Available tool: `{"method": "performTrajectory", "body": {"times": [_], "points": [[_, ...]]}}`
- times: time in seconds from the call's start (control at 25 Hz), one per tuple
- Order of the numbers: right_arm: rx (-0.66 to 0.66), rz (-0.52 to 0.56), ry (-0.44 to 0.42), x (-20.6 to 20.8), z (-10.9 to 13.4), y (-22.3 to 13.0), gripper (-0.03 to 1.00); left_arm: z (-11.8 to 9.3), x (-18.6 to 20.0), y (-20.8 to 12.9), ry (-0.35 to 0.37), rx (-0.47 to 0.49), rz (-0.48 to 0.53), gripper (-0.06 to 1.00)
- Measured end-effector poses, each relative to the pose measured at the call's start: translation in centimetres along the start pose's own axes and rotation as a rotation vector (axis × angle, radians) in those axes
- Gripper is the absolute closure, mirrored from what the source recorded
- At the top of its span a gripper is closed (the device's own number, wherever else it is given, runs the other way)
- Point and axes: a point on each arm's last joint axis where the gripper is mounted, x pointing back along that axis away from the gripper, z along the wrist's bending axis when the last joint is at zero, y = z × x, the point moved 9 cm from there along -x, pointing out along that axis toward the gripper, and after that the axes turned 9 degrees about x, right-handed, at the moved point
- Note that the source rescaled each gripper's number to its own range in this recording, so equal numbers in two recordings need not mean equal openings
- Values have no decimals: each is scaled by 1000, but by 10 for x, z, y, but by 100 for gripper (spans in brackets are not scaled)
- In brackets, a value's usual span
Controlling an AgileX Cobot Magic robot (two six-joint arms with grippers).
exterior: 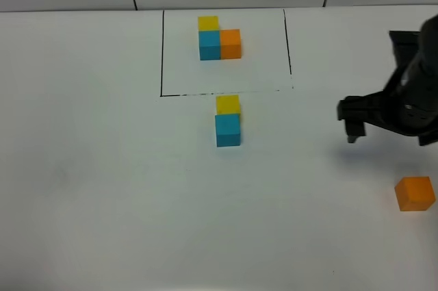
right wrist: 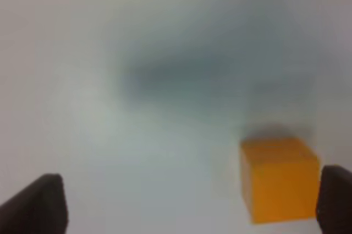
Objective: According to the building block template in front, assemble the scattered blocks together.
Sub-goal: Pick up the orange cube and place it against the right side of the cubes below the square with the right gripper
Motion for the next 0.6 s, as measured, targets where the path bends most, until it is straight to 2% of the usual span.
{"method": "performTrajectory", "body": {"times": [0.12,0.24,0.44,0.6], "points": [[-23,18,-14,-4,-23,-23,13,0,0,0,0,0,0,28],[-50,22,-12,-15,-36,-38,13,0,0,0,0,0,0,28],[-115,-10,4,-35,-48,-53,14,0,0,0,0,0,0,28],[-92,-47,-1,-46,-53,-60,14,0,0,0,0,0,0,29]]}}
